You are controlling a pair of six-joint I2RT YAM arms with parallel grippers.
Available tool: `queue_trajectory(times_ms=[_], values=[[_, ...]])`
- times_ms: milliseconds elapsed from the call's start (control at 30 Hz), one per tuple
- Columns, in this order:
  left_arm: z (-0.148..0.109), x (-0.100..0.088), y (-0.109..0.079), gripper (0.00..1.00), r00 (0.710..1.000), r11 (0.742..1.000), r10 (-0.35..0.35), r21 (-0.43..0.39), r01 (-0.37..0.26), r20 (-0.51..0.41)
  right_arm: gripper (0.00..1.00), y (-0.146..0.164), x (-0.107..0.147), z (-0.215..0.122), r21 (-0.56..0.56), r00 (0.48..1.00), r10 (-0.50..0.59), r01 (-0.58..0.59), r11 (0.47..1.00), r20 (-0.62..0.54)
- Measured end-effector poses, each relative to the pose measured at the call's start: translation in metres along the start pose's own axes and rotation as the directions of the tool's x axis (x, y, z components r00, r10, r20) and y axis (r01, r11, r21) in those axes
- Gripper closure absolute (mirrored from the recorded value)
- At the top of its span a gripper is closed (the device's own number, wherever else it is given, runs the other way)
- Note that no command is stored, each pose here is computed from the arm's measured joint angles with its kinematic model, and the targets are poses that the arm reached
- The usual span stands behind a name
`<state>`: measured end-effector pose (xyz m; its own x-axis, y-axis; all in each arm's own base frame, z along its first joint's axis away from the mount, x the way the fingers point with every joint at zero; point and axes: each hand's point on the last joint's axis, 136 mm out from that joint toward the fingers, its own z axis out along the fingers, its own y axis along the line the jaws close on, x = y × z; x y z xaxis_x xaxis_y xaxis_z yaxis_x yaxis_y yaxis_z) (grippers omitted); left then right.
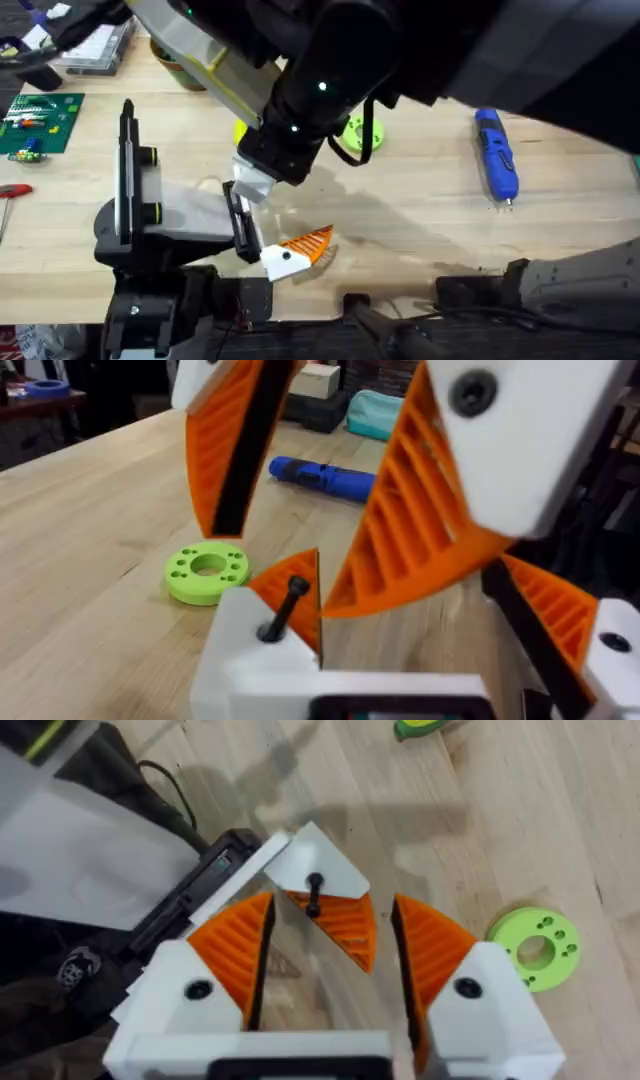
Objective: Pick up the gripper from the table and insert it into the empty holder that is missing its gripper. Then pick up a screw, insert it into the mounting hole, and use the screwdriver to tighten it. Finally, clean up the table by picking up the vegetable and placing it into the bucket.
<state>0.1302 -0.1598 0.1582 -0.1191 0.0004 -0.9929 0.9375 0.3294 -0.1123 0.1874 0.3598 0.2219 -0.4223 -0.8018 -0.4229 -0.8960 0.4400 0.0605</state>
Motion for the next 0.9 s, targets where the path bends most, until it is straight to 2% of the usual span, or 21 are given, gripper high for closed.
queue_trajectory(times_ms=[767,900], values=[[0.0,0.0,0.0,0.015,1.0,1.0,0.0,0.0,0.0,0.0,0.453,-0.001,0.001,0.015,0.0,0.999,0.033,-0.033,0.999,-0.029],[0.0,0.0,0.0,0.015,1.0,1.0,0.0,0.0,0.0,0.0,0.532,-0.001,0.001,0.015,0.0,0.999,0.036,-0.036,0.999,-0.029]])
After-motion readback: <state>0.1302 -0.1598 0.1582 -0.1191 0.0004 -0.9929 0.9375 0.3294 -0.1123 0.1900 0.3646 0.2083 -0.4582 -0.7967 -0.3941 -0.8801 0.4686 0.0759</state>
